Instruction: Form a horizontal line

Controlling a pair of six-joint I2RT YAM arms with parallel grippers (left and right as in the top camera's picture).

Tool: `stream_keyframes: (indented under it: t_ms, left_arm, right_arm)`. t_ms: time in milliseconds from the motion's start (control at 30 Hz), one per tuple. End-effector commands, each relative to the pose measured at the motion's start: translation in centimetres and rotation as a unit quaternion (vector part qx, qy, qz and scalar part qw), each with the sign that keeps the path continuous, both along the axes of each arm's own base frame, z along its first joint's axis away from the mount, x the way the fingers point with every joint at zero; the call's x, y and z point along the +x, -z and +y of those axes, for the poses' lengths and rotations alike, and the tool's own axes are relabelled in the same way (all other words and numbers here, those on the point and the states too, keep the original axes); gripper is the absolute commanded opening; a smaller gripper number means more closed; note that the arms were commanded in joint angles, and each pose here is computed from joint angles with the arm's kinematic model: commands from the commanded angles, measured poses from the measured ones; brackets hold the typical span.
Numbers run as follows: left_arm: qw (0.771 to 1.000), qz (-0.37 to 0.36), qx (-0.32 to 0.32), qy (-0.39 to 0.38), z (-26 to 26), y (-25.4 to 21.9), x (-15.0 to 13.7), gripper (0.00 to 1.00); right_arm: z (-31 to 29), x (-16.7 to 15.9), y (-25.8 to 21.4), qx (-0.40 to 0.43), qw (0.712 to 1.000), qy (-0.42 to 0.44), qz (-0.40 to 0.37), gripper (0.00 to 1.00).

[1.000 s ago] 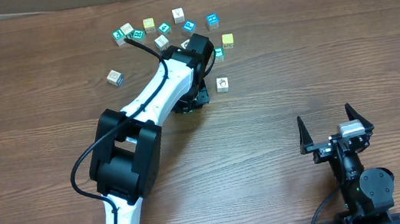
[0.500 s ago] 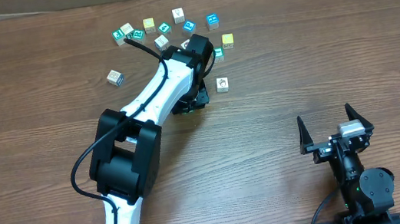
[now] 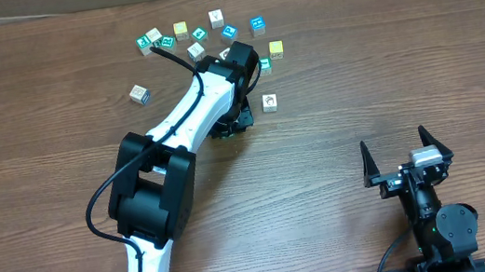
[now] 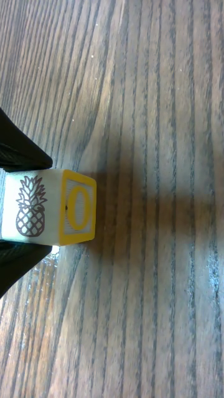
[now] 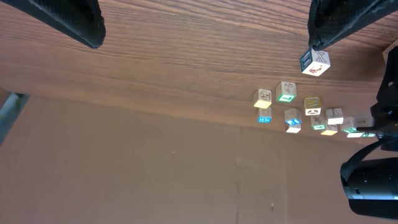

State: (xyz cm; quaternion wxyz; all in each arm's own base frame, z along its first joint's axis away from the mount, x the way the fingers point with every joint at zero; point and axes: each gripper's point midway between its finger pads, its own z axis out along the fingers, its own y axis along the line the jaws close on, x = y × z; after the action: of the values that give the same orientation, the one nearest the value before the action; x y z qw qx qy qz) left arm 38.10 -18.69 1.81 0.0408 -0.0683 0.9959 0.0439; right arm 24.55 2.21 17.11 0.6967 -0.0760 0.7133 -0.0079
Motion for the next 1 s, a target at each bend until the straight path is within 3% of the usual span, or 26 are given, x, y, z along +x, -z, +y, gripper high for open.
stream_keyframes:
  t_ms: [0, 700, 967]
  left_arm:
    - [1.000, 0.008, 0.014, 0.014, 0.54, 0.55, -0.34, 0.28]
    - [1.000, 0.014, 0.015, 0.020, 0.59, 0.56, -0.58, 0.35]
    - [1.000, 0.009, 0.015, 0.021, 0.60, 0.55, -0.38, 0.29]
  right_arm:
    - [-0.07, 0.01, 0.17, -0.001, 1.000, 0.001, -0.002, 1.00]
    - [-0.07, 0.01, 0.17, -0.002, 1.000, 0.001, -0.002, 1.00]
    - [-0.07, 0.01, 0.17, -0.002, 1.000, 0.001, -0.002, 1.00]
